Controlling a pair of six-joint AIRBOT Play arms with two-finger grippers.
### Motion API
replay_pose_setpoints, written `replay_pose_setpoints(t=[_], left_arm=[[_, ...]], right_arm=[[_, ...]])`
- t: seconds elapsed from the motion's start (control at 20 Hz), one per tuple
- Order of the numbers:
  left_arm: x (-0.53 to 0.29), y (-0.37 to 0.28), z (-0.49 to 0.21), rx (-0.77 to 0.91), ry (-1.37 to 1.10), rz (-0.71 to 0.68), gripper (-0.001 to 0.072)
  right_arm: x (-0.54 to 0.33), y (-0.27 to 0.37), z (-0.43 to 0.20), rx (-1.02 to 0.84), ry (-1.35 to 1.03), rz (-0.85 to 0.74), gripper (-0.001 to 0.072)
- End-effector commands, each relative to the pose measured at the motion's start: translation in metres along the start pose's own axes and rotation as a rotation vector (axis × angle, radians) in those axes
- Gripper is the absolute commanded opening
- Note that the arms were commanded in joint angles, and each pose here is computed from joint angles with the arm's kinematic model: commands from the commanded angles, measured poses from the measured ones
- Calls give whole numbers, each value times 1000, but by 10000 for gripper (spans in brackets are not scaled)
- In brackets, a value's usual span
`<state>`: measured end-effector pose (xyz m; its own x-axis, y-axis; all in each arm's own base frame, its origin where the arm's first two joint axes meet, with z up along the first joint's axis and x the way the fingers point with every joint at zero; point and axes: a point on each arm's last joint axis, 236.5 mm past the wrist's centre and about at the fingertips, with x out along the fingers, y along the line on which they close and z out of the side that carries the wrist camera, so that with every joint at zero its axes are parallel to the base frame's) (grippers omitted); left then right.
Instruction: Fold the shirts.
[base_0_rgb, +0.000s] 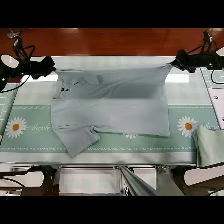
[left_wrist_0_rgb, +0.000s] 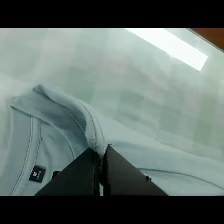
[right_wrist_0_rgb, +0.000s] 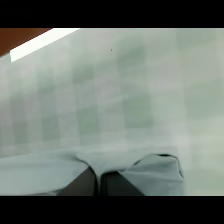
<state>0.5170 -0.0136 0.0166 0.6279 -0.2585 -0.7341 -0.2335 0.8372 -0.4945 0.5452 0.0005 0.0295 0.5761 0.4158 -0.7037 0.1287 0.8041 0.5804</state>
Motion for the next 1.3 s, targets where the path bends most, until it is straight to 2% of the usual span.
replay_pose_setpoints(t=[0.0, 0.1, 0.2, 0.35, 0.5, 0.55, 0.6, 0.65, 0.8, 0.9, 1.05, 1.25], left_arm=[[-1, 7, -17, -13, 89, 8, 24], [-8, 16, -36, 10, 187, 13, 24], [-12, 29, -68, 106, 320, 22, 24], [-3, 51, -117, 108, 466, 46, 23], [9, 67, -143, 73, 530, 65, 25], [11, 68, -145, 65, 538, 64, 85], [9, 67, -147, 65, 552, 63, 426], [3, 67, -148, 70, 577, 60, 694], [-38, 84, -143, 92, 684, 105, 707], [-72, 105, -140, 59, 696, 147, 707], [-107, 132, -171, -68, 675, 161, 707], [-126, 167, -234, -306, 600, 198, 706]], right_arm=[[-1, -3, -18, -13, 87, 16, 23], [-11, -6, -40, -39, 189, 25, 23], [-16, -24, -71, -81, 318, -31, 23], [-9, -52, -109, -79, 427, -104, 22], [10, -63, -132, -41, 456, -110, 28], [15, -61, -136, -27, 459, -105, 190], [17, -57, -137, -10, 463, -100, 599], [15, -53, -134, -10, 459, -89, 622], [-27, -55, -110, -22, 434, -99, 622], [-70, -82, -97, -7, 382, -193, 622], [-113, -111, -100, 76, 235, -233, 621], [-107, -99, -159, 253, 91, -115, 620]])
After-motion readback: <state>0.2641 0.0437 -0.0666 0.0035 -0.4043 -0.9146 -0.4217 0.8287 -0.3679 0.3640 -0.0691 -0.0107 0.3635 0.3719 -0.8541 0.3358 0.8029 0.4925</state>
